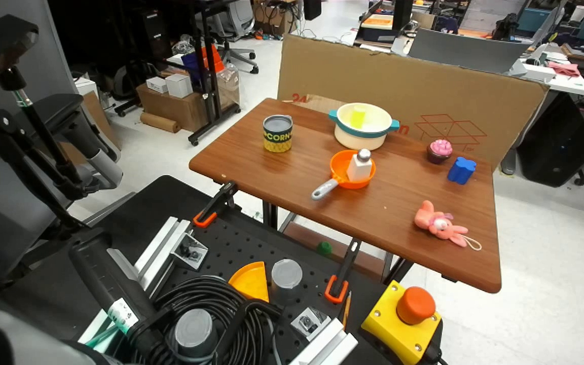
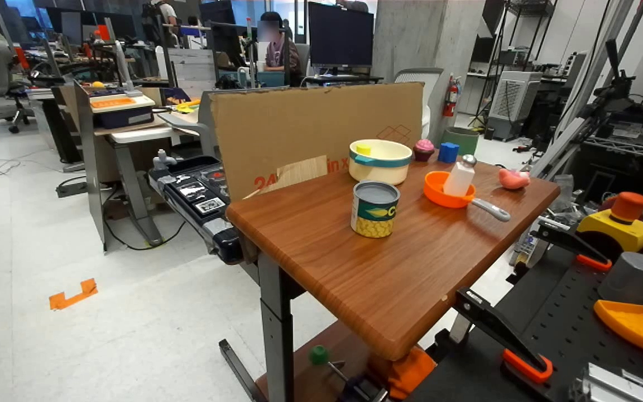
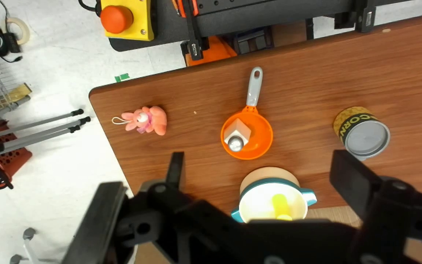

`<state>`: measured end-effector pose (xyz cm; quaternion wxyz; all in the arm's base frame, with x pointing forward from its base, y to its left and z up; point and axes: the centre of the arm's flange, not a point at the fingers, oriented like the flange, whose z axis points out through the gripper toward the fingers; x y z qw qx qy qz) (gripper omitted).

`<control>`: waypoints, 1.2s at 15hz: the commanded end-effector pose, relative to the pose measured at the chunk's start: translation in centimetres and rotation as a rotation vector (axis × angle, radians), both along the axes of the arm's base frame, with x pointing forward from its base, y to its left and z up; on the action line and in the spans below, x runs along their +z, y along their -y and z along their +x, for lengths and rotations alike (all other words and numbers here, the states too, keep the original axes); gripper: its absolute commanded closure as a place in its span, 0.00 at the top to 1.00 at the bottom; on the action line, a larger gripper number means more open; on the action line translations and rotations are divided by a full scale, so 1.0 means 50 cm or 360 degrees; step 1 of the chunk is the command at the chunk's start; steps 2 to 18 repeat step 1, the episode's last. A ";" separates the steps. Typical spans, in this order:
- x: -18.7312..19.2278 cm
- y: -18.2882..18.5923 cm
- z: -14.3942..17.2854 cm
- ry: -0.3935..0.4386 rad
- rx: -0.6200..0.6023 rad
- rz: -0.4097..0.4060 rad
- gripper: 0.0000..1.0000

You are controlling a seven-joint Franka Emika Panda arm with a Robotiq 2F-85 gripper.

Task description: Put the yellow cylinder inside the pot

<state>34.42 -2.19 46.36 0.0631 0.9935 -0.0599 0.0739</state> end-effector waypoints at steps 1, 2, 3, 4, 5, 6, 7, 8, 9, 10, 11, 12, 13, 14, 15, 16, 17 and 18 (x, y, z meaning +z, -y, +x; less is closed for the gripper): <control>0.000 0.000 0.000 0.0000 0.0000 0.0000 1.00; 0.000 0.000 0.000 0.0000 0.0000 0.0000 1.00; 0.000 0.000 0.000 0.0000 0.0000 0.0000 1.00; 0.000 0.000 0.000 0.0000 0.0000 0.0000 1.00; 0.000 0.000 0.000 0.0000 0.0000 0.0000 1.00; 0.000 0.000 0.000 0.0000 0.0000 0.0000 1.00; 0.000 0.000 0.000 0.0000 0.0000 0.0000 1.00; 0.000 0.000 0.000 0.0000 0.0000 0.0000 1.00; 0.000 0.000 0.000 0.0000 0.0000 0.0000 1.00; 0.000 0.000 0.000 0.0000 0.0000 0.0000 1.00; 0.000 0.000 0.000 0.0000 0.0000 0.0000 1.00; 0.000 0.000 0.000 0.0000 0.0000 0.0000 1.00; 0.000 0.000 0.000 0.0000 0.0000 0.0000 1.00; 0.000 0.000 0.000 0.0000 0.0000 0.0000 1.00; 0.000 0.000 0.000 0.0000 0.0000 0.0000 1.00; 0.000 0.000 0.000 0.0000 0.0000 0.0000 1.00; 0.000 0.000 0.000 0.0000 0.0000 0.0000 1.00; 0.000 0.000 0.000 0.0000 0.0000 0.0000 1.00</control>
